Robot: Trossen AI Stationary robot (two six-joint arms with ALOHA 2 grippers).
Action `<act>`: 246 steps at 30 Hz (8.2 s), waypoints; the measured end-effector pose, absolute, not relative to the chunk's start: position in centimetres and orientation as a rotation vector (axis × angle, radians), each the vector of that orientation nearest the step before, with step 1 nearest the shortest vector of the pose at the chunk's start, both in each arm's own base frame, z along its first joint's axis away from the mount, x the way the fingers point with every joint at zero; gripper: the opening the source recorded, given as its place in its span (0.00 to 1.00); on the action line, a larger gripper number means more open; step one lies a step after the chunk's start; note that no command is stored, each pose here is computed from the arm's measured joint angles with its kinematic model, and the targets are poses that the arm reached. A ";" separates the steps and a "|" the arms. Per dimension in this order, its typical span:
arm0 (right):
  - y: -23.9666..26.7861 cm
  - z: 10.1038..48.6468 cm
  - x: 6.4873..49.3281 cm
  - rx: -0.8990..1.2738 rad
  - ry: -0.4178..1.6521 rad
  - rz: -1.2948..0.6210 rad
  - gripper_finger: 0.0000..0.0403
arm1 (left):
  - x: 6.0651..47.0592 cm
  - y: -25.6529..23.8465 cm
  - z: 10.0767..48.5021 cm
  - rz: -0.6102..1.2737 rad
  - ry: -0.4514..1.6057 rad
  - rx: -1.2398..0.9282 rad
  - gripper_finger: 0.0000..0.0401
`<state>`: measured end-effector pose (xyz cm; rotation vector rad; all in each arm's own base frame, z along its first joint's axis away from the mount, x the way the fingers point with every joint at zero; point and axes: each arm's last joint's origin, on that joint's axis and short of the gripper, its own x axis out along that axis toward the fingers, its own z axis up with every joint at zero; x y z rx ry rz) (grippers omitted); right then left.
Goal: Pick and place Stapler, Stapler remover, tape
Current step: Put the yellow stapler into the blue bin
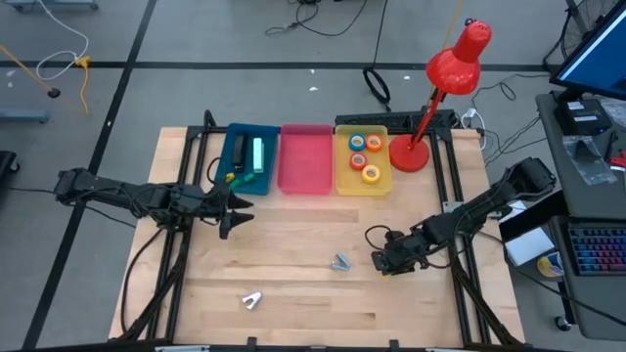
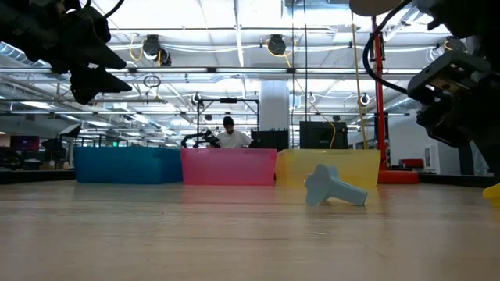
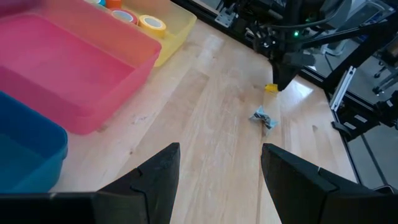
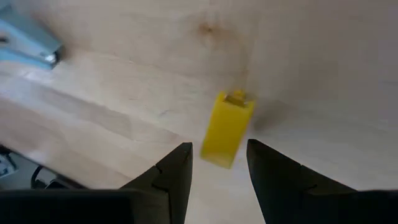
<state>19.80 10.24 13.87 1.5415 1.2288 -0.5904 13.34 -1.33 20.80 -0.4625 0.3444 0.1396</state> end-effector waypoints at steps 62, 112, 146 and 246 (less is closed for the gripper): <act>1.8 23.2 26.9 1.077 0.110 -0.147 0.16 | 20.5 -2.2 21.9 0.072 -0.101 -0.693 0.56; -1.6 25.8 34.1 1.003 0.244 0.037 0.16 | 26.9 2.5 25.9 -0.056 0.185 -0.676 0.56; -0.7 25.7 34.1 1.027 0.267 0.058 0.16 | 30.3 3.7 25.9 -0.163 0.197 -0.670 0.56; -2.5 25.5 34.0 0.930 0.254 0.016 0.62 | 18.1 18.0 21.0 1.108 0.728 -0.599 0.17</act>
